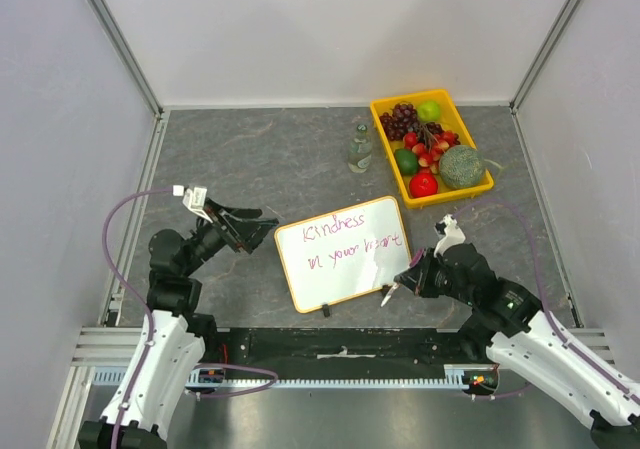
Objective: Write a sentence on the whiteboard
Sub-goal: Place the whiteboard marker at the center of the board, then reset both arms
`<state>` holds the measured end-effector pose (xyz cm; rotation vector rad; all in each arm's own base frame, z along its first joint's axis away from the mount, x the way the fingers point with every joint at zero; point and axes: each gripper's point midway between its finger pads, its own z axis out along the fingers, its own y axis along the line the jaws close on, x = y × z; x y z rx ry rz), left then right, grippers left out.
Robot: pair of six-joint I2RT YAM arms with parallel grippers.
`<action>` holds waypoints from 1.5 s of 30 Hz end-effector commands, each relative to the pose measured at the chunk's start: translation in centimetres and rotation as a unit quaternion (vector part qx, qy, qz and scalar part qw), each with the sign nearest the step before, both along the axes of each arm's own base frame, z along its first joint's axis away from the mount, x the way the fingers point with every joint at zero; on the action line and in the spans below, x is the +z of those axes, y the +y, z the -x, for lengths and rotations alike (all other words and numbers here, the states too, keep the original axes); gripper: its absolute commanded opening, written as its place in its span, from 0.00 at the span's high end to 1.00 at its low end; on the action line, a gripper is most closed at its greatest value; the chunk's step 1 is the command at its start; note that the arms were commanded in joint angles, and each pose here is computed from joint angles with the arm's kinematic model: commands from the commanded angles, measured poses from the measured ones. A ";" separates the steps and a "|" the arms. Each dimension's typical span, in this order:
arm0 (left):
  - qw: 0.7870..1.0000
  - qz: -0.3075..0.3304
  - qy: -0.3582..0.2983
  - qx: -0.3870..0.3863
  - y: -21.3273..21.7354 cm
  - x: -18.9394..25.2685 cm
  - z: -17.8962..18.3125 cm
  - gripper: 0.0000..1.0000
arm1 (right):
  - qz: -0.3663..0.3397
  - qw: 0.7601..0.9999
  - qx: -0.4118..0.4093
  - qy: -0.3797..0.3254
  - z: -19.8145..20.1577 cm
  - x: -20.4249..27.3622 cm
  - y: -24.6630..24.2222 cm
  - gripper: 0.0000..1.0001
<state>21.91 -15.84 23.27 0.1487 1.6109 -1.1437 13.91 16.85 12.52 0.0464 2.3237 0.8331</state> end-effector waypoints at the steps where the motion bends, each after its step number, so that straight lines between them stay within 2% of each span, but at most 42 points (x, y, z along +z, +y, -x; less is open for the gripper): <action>1: 1.000 0.000 -0.007 0.026 0.6 3.6 -0.6 0.09 | -0.053 0.995 -0.030 0.082 2.2 -3.3 0.2 1.00; 4: 1.000 0.003 -0.012 0.013 0.3 4.7 -0.5 0.08 | -0.081 0.991 -0.056 0.091 2.4 -4.4 -0.1 0.96; 7: 1.000 0.004 -0.015 0.009 0.2 5.1 -0.3 0.08 | -0.102 0.988 -0.079 0.085 2.1 -4.3 -0.4 0.83; 14: 1.000 0.010 -0.012 0.005 0.1 5.1 0.1 0.08 | -0.076 0.991 -0.098 0.050 1.0 -2.7 -1.5 0.19; 17: 1.000 0.012 -0.007 -0.001 -0.1 5.0 0.1 0.08 | -0.052 0.994 -0.094 0.032 0.4 -1.7 -1.7 0.02; 22: 1.000 0.017 0.004 -0.004 -0.2 4.5 0.0 0.08 | -0.027 0.995 -0.092 0.001 -0.5 -0.3 -2.1 0.02; 28: 0.999 0.016 0.032 0.005 -0.1 3.2 -0.7 0.08 | -0.009 0.993 -0.099 -0.066 -2.4 2.4 -2.7 0.02; 34: 0.998 -0.001 0.055 0.042 0.8 1.7 -1.5 0.08 | 0.057 0.981 -0.113 -0.147 -5.5 4.1 -3.8 0.02; 41: 0.977 -0.047 0.128 0.165 4.4 -2.4 -3.4 0.08 | 0.167 0.947 -0.163 -0.222 -9.5 5.8 -6.1 0.02; 45: 0.951 -0.064 0.166 0.252 7.2 -4.8 -4.3 0.08 | 0.211 0.918 -0.201 -0.268 -10.8 5.9 -8.0 0.02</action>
